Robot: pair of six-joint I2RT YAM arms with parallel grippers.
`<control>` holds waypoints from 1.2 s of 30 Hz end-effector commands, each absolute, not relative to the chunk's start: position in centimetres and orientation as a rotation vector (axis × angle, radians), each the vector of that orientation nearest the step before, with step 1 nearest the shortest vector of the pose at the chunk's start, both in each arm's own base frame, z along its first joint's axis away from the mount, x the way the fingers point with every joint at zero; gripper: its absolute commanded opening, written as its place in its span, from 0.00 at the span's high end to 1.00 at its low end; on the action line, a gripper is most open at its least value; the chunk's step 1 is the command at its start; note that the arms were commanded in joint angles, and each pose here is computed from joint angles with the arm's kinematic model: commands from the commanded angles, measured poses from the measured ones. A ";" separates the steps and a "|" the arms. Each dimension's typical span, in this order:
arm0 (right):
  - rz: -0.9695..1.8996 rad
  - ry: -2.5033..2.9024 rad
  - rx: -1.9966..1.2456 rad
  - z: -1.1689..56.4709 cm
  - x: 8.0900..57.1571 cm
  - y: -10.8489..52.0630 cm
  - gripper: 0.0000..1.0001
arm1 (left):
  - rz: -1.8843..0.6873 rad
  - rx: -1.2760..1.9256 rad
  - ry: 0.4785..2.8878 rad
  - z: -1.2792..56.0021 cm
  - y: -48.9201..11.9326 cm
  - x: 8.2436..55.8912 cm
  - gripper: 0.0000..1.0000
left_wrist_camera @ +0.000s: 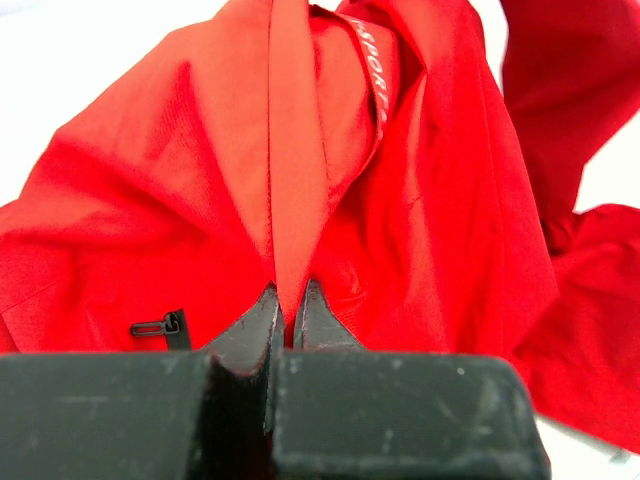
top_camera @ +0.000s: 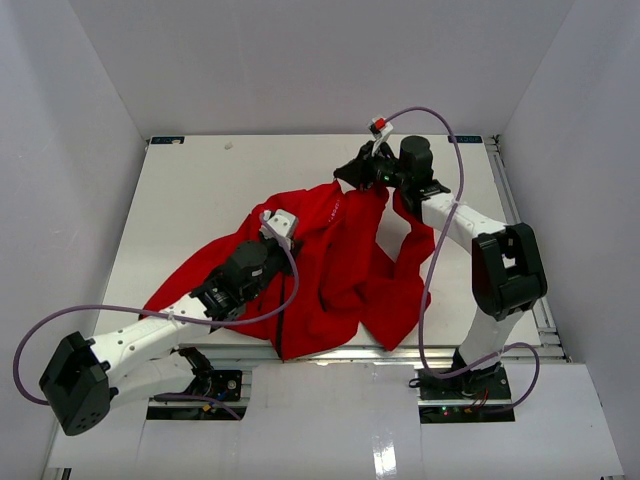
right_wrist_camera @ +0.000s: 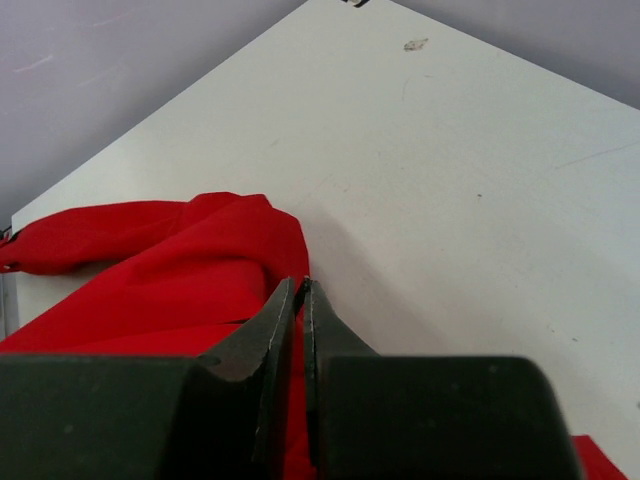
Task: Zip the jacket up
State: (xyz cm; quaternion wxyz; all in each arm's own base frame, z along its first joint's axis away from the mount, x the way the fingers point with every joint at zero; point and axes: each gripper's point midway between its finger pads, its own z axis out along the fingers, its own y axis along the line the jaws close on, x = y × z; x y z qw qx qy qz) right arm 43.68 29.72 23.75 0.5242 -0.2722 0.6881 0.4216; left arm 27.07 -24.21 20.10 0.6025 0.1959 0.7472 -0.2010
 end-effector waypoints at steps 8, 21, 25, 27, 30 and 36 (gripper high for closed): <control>0.553 1.464 -0.275 32.4 57.9 15.0 0.92 | -0.433 0.456 1.650 24.9 -21.6 25.3 1.00; 0.542 1.418 -0.234 34.0 57.6 11.9 0.92 | -0.163 0.311 1.831 19.9 -17.2 26.5 1.00; 0.525 1.411 -0.237 34.3 57.0 11.4 0.92 | 0.006 0.264 1.864 18.0 -15.4 28.5 1.00; 0.503 1.405 -0.231 34.7 56.7 11.0 0.92 | 0.015 0.230 1.824 18.3 -15.0 29.7 1.00; 0.460 1.400 -0.187 35.2 56.3 9.7 0.92 | -0.044 0.228 1.735 19.9 -14.8 32.0 0.97; 0.443 1.375 -0.220 36.0 56.4 9.4 0.92 | -0.075 0.369 1.633 21.1 -17.3 34.5 0.74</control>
